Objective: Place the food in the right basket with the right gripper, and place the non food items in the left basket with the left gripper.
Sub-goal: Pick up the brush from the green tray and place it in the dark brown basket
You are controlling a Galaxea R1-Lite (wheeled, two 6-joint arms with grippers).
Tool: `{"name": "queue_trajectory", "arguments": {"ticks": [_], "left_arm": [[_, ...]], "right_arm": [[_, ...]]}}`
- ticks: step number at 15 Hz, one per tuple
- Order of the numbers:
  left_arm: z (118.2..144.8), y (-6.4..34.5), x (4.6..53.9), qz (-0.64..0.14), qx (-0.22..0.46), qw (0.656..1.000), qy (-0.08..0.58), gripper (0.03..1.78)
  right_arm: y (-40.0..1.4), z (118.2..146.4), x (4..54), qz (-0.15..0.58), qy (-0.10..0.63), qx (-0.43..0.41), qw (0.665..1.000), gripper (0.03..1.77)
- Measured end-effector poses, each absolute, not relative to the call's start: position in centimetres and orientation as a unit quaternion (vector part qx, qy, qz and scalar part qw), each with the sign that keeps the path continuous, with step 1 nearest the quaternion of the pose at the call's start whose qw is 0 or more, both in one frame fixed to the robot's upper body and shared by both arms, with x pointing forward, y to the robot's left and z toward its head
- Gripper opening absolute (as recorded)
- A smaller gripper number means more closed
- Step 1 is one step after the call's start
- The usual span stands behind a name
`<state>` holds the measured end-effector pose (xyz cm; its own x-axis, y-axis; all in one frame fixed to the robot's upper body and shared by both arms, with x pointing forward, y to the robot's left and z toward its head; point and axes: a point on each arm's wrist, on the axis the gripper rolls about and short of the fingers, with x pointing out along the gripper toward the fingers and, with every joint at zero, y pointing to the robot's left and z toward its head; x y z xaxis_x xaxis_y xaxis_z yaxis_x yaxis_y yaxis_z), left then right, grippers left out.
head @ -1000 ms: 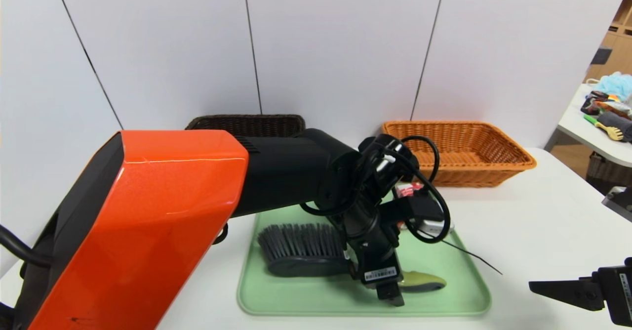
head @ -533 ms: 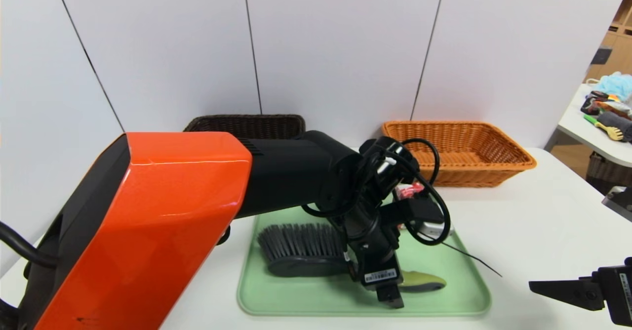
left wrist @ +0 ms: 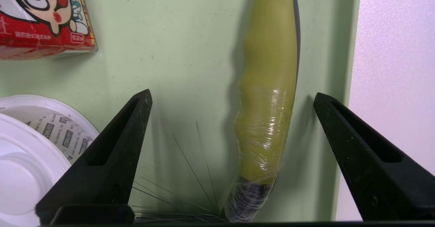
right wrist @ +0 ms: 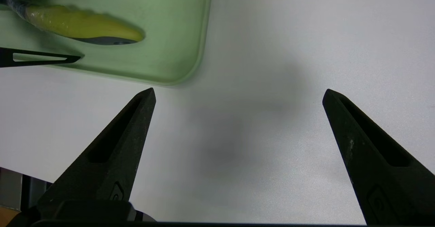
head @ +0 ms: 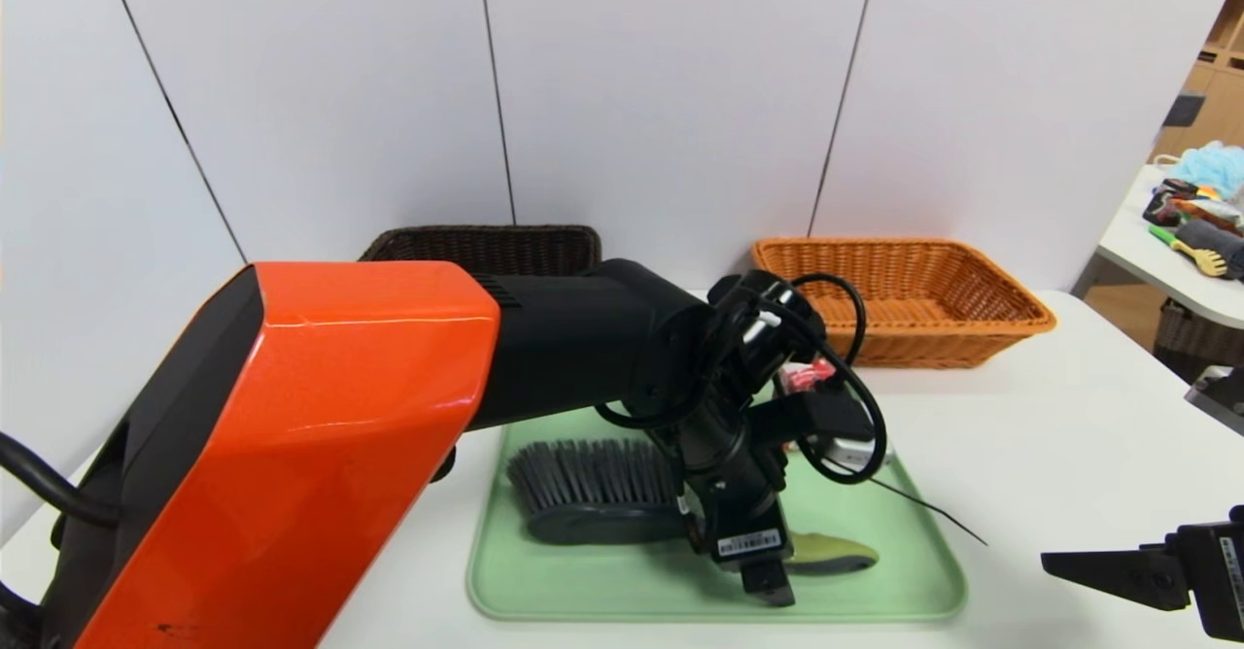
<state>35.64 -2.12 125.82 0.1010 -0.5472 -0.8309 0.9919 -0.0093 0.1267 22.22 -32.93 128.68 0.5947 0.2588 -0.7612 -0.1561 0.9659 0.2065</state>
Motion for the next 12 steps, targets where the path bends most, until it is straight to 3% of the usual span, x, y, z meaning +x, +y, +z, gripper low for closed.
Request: {"name": "queue_trajectory", "arguments": {"ticks": [12], "left_arm": [[125.29, -2.24, 35.80, -0.599, 0.377, 0.639, 0.302, 1.69]], "right_arm": [[-32.93, 128.64, 22.21, 0.116, 0.435, 0.059, 0.891, 1.70]]}}
